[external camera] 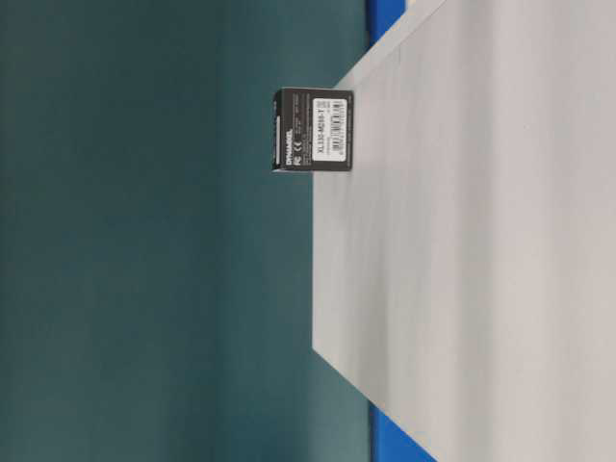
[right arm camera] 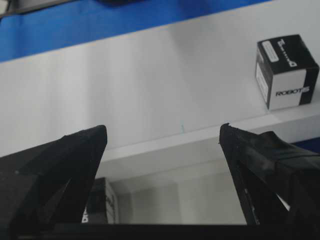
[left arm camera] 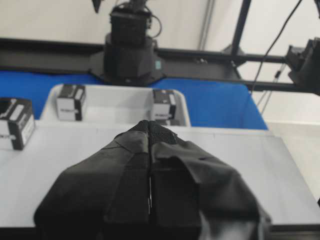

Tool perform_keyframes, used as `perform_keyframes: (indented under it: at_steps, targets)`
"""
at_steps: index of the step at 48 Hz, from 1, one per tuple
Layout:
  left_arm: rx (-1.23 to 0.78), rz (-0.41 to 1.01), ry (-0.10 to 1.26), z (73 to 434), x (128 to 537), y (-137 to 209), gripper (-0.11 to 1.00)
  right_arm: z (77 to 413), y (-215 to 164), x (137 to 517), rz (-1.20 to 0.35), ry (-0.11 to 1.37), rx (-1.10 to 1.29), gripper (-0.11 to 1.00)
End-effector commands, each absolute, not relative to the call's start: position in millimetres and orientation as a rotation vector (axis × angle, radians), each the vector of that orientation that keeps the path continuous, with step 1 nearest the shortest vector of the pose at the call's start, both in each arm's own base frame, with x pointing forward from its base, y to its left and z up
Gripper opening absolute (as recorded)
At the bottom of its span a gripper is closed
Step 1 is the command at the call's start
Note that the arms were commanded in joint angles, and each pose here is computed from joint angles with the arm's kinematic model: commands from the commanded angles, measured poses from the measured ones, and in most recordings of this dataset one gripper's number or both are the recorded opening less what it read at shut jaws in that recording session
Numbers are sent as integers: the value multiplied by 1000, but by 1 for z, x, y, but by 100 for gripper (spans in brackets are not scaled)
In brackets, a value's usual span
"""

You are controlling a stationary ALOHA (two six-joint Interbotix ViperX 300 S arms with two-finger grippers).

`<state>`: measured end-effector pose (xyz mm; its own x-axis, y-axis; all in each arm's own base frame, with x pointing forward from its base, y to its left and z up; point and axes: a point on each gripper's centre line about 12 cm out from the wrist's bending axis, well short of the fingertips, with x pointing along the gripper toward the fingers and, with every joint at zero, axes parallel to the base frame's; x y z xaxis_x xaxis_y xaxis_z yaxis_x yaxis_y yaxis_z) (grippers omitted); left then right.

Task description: Place the box from the white plastic tray onto the white base.

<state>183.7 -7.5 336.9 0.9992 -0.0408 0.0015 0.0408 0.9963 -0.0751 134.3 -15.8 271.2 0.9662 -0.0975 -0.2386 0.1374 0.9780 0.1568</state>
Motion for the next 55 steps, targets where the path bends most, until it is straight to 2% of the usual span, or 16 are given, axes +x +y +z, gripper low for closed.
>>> perform_keyframes:
  at_steps: [1,15,26,55]
  targets:
    - [-72,-43,-6,340,186,-8,-7,275,-16,135,-119,211,169,98]
    - [-75,-43,11,336,188,-8,-7,273,-16,135,-118,215,170,98]
    - [-76,-55,28,330,189,-11,-7,280,-18,135,-129,158,165,98]
    - [-74,-67,30,329,189,-13,-7,272,-16,135,-122,200,181,98]
